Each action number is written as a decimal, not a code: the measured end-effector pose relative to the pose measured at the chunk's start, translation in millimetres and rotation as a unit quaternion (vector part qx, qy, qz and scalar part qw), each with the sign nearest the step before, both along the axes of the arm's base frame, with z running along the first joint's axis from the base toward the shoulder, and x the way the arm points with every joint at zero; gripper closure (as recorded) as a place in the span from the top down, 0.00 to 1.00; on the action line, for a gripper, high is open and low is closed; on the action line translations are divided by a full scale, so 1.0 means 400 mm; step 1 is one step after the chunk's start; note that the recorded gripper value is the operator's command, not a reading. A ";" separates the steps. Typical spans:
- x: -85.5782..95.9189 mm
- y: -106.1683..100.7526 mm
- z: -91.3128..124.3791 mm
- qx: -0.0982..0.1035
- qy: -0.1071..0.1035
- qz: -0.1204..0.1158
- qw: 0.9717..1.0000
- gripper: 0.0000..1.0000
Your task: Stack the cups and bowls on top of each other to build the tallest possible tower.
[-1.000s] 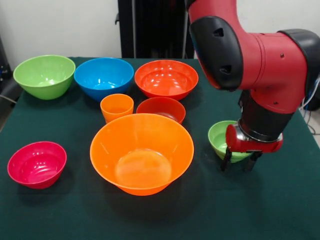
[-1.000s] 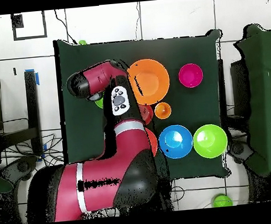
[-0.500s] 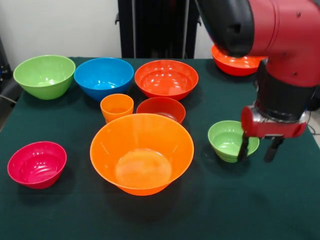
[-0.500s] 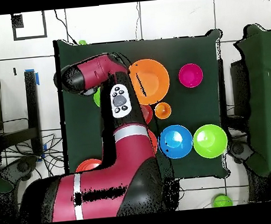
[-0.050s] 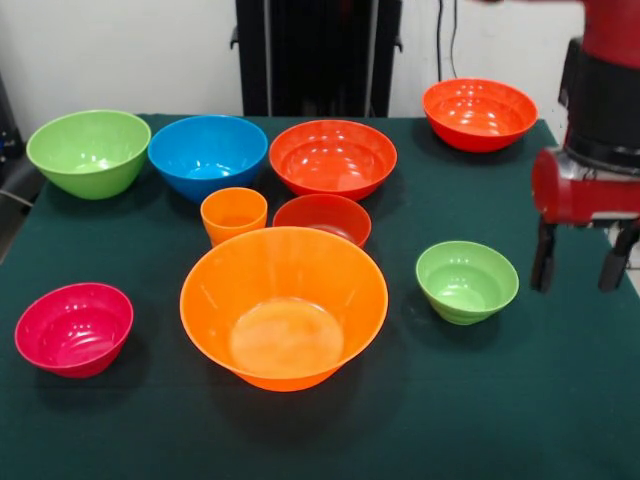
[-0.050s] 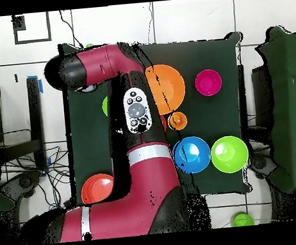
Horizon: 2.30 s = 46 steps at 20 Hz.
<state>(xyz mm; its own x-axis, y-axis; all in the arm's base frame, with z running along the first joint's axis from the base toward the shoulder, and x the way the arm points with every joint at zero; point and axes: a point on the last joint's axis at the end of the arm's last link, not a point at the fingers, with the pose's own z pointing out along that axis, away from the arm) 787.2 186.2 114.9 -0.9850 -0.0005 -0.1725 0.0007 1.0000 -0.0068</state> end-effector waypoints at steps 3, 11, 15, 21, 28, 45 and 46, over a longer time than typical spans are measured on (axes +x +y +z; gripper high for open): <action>0.004 -0.008 0.026 -0.006 -0.005 -0.001 1.000 1.00; -0.040 -0.040 -0.017 -0.029 0.016 -0.002 0.999 1.00; -0.080 -0.053 -0.052 -0.043 0.033 0.004 0.999 1.00; -0.119 -0.061 -0.086 -0.050 0.052 0.007 0.997 1.00; -0.162 -0.062 -0.147 -0.051 0.076 0.009 0.996 1.00; -0.258 -0.083 -0.326 -0.042 0.108 0.010 0.993 1.00; -0.264 -0.086 -0.324 -0.042 0.111 0.009 0.993 1.00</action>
